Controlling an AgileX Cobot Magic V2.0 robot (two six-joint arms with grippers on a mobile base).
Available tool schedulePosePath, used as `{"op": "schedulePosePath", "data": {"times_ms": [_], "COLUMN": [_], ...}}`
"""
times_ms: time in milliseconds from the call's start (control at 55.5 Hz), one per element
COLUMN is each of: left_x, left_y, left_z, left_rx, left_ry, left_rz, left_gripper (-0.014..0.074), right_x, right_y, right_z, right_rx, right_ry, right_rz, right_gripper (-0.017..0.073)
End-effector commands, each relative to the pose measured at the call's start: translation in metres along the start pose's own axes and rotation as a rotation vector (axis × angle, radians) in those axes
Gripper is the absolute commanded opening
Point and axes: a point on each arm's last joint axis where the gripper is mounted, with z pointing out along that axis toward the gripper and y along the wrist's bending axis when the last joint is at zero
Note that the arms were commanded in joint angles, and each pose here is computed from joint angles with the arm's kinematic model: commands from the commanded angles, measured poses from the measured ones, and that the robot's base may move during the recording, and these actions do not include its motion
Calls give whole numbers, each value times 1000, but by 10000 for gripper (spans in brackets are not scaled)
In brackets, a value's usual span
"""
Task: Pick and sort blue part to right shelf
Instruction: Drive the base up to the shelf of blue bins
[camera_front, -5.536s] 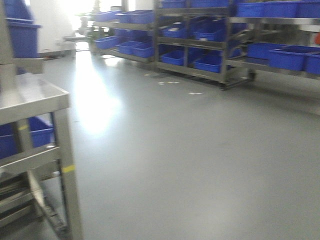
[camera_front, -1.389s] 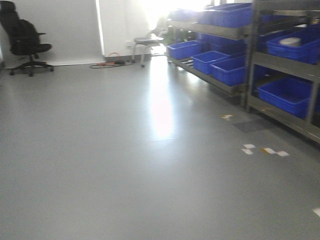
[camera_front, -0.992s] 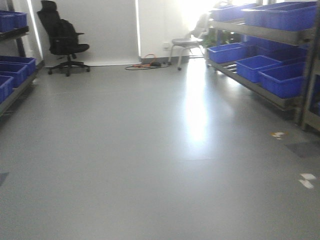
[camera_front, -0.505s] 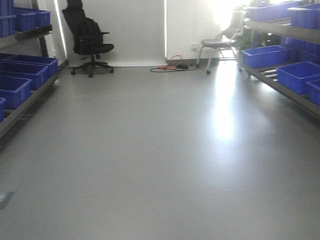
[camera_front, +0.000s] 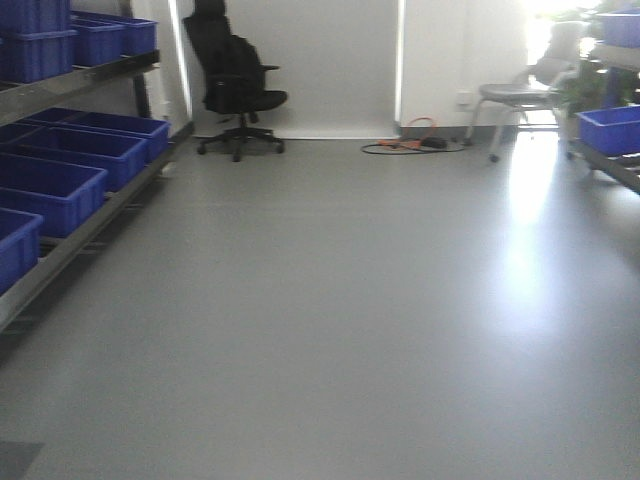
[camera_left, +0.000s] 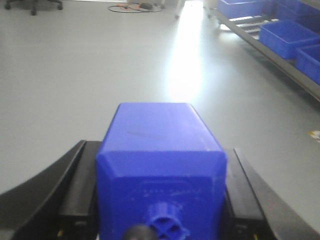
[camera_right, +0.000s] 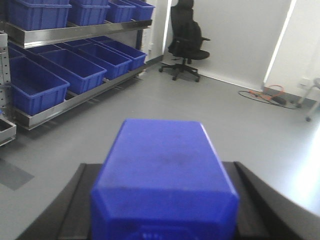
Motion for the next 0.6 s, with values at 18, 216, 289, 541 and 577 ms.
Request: {"op": "schedulePosePath", "data": {"times_ms": [18,216,289,541,577], "left_x": [-18,-18,-18,-18,-18], "left_y": [-3,-3,-3,-3,-3], "left_z": [-3,-3,-3,-3,-3], "left_rx": [21,21,21,21,21], "left_ry": [-121,-121,-121,-121,-121], "left_rz": [-2,-2,-2,-2,-2], "left_gripper": [250,250,250,250,250], "right_x": [-16,-16,-16,-16,-16], "right_y": [-3,-3,-3,-3,-3], "right_z": [-1,-1,-1,-1,-1], "right_rx": [30,30,30,30,30], "right_ry": [-102,-102,-102,-102,-102], "right_rz": [12,12,12,12,12], "right_gripper": [174,174,174,174,174]}}
